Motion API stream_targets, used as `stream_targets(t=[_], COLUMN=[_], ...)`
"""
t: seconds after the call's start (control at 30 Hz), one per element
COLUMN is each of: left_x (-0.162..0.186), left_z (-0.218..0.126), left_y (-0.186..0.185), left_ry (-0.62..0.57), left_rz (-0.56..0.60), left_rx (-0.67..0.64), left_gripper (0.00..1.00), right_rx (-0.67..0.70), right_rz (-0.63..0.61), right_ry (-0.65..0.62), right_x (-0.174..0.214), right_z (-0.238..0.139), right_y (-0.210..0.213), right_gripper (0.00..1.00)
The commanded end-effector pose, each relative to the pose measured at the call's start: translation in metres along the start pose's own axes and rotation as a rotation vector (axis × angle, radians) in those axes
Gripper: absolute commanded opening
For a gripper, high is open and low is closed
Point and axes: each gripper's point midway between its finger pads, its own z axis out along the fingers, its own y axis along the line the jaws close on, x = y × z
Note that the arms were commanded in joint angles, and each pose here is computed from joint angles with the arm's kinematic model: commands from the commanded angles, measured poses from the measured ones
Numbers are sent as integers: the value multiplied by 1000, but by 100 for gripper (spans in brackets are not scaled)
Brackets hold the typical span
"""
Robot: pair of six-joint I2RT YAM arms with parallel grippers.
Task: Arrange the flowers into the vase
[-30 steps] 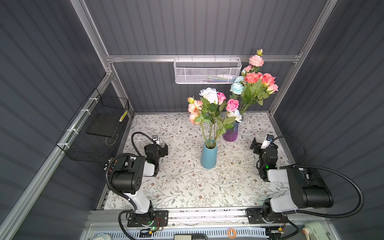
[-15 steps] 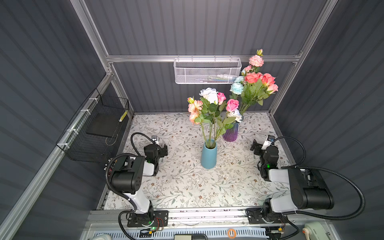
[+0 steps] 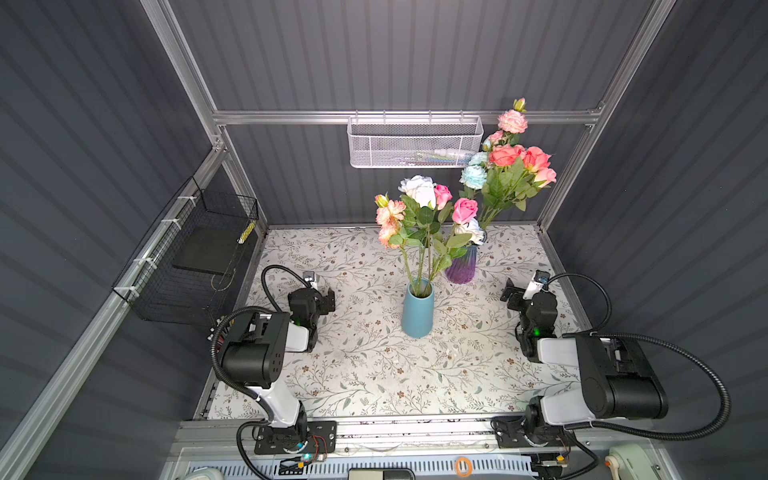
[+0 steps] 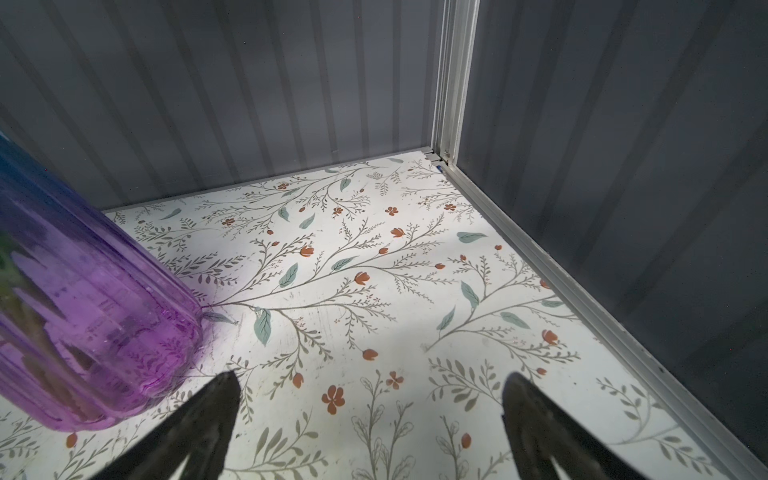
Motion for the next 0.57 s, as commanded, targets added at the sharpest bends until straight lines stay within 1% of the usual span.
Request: stream_targets(t=[0.0, 0.53], left_x=[-2, -2], left_z=[2, 2], left_y=[4, 4], left_ry=[-5, -5], left_rz=[-14, -15], left_rx=[-18, -18], left_gripper=[100, 100], right_rx=[-7, -18], right_rz=[2, -5], right_ry=[3, 10], right_x=[1, 2], right_z=[-2, -1], right_y=[2, 4], right_gripper=[99, 99])
